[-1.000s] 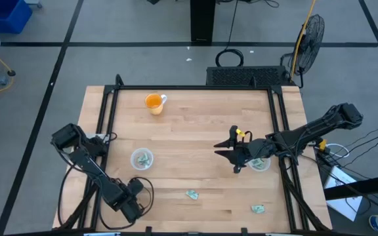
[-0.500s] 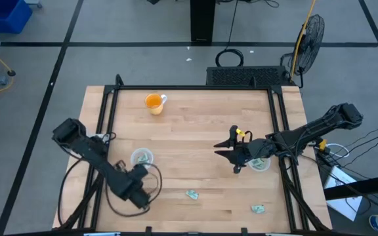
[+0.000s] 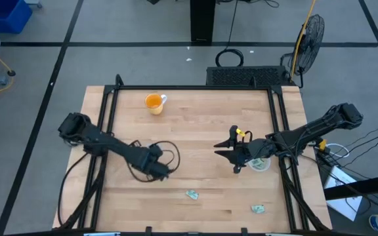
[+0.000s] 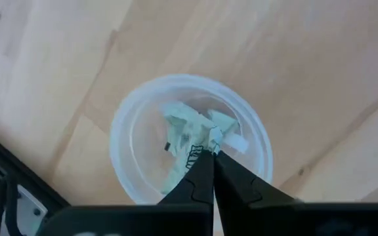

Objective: Pick and place items into bin
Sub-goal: Put the stevia packet into the left transparent bin

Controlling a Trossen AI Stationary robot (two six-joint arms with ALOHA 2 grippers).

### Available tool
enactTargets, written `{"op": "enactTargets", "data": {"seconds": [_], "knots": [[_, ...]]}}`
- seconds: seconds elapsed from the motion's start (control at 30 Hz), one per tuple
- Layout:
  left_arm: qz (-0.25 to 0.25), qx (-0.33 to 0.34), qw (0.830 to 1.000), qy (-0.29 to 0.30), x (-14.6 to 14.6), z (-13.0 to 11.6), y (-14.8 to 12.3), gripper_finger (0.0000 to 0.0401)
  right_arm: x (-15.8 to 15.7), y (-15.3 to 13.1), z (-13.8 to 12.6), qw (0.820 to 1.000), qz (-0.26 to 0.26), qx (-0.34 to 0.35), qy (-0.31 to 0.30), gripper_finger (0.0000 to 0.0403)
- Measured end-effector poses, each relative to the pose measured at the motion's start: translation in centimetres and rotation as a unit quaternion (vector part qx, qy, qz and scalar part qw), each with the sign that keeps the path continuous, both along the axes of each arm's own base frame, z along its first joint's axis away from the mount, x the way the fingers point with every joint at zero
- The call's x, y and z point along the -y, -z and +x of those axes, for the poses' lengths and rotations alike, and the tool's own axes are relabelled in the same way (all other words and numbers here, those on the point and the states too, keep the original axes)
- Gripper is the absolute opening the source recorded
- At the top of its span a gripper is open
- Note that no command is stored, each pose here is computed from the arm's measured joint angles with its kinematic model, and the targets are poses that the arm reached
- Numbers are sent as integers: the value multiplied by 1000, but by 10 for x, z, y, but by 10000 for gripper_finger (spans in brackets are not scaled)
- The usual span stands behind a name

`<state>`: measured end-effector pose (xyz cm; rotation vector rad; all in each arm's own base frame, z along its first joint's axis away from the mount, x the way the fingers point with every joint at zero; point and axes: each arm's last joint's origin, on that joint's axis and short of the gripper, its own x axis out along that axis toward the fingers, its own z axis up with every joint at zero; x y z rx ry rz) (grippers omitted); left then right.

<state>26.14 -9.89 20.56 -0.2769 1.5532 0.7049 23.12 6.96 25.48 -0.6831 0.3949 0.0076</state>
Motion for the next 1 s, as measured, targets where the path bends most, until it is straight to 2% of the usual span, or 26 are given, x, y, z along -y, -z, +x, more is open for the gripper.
{"op": "enactTargets", "data": {"seconds": [0.13,0.23,0.37,0.53,0.87,1.0], "knots": [[0,7,999,-53,-11,4,0,12,0,0,0,1000,14,2,6,100],[-11,4,997,-71,-15,5,0,29,0,0,0,1000,25,3,9,100],[-25,-1,997,-77,-16,6,0,40,0,0,0,999,42,5,16,100],[-23,3,996,-86,-15,6,1,31,0,0,0,997,72,7,28,100],[-29,-4,996,-89,-18,-4,30,4,0,3,-1,994,99,-1,40,100],[-30,-4,996,-85,-18,-4,30,18,-2,3,-2,994,102,0,38,100]]}}
